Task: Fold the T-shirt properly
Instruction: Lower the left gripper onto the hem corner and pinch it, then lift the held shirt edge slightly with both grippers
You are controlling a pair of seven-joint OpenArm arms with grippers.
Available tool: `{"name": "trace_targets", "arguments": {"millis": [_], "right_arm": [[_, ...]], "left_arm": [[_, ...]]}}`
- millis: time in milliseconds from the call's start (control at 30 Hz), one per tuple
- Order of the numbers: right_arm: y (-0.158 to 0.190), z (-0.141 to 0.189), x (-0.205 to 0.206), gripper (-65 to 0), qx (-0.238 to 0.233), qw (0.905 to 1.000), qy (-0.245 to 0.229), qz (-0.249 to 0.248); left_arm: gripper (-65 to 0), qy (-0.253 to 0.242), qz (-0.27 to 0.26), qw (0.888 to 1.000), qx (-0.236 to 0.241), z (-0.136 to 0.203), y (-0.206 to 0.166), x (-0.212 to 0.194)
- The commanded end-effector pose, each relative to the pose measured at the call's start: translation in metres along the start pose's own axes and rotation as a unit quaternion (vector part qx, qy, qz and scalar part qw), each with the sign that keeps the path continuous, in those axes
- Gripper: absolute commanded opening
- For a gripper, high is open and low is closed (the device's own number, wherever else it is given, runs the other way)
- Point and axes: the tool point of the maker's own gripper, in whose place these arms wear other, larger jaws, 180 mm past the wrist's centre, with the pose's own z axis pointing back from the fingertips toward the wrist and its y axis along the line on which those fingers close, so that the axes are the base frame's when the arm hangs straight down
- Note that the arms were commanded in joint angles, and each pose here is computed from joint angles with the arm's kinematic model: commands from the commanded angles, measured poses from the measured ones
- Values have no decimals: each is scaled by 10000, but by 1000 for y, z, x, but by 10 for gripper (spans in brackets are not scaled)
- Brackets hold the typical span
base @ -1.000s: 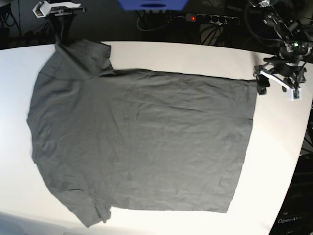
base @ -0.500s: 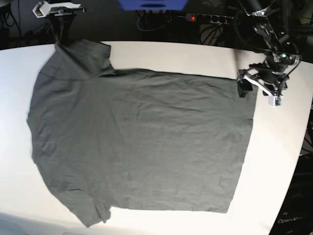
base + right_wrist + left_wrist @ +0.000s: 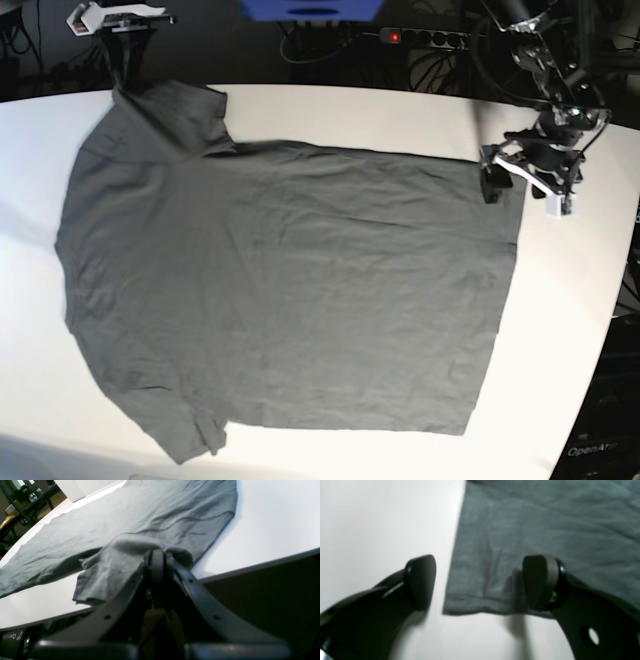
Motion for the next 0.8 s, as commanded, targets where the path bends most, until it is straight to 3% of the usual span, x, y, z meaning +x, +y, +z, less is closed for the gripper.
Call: {"name": "trace_targets", "arguments": {"millis": [0,300,467,667,767], "right_arm": [[-3,2,10,-647,-8,9999,-171,11],[-4,3,9,-647,-17,9999,-159,11],[-3,3,9,-647,-13,9999,-159,4],[-3,3,10,-647,-9,9999,-165,4],[-3,3,10,-647,-9,9999,-165,4]], "left_arm": [[-118,442,7,9990,1,1,1,-23],[-119,894,121,9959,-18,7,3,-63],[-119,1377,18,9904,-119,13,-4,-89],[-120,1524,47,9882,-120,19,-4,-101],[-161,1553,56,9878,-131,19,-6,-104]]}}
